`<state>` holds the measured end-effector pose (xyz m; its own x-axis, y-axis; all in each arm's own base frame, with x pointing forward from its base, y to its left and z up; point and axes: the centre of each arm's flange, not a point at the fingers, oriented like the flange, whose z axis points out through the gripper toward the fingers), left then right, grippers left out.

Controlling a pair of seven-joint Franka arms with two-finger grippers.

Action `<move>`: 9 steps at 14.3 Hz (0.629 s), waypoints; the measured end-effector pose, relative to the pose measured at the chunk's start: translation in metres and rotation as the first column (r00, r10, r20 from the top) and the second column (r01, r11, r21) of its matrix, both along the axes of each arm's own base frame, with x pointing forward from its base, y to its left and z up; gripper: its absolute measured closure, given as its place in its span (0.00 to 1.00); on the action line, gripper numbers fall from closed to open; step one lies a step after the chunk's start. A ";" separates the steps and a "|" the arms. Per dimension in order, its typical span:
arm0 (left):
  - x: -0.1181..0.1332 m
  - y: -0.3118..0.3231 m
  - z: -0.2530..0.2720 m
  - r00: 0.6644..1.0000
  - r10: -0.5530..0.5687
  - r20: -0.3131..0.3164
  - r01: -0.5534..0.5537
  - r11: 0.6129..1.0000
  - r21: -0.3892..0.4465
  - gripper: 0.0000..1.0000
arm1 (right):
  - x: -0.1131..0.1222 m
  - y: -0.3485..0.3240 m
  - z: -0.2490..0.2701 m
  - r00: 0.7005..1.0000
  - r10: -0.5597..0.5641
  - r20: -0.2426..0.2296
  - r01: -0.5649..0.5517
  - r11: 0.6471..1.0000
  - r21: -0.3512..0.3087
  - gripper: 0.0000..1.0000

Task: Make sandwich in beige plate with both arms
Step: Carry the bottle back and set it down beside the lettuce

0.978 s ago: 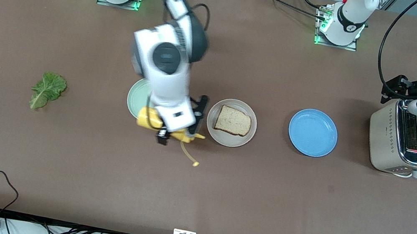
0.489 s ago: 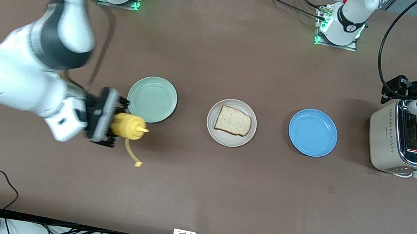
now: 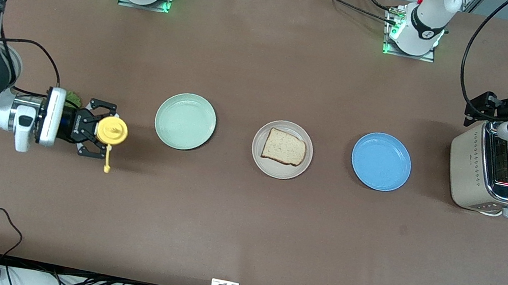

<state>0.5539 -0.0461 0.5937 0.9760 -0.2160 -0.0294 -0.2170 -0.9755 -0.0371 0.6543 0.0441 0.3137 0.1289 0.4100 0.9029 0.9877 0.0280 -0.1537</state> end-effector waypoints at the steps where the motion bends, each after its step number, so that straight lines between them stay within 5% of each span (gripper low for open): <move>1: 0.000 0.000 0.000 1.000 0.000 0.000 0.000 1.000 0.000 0.00 | -0.012 -0.011 -0.018 1.000 0.004 0.017 -0.005 0.999 0.044 0.62; 9: 0.001 0.005 -0.001 1.000 0.009 -0.001 -0.009 1.000 0.000 0.00 | -0.098 -0.072 -0.136 0.988 -0.010 0.151 -0.028 0.969 0.247 0.61</move>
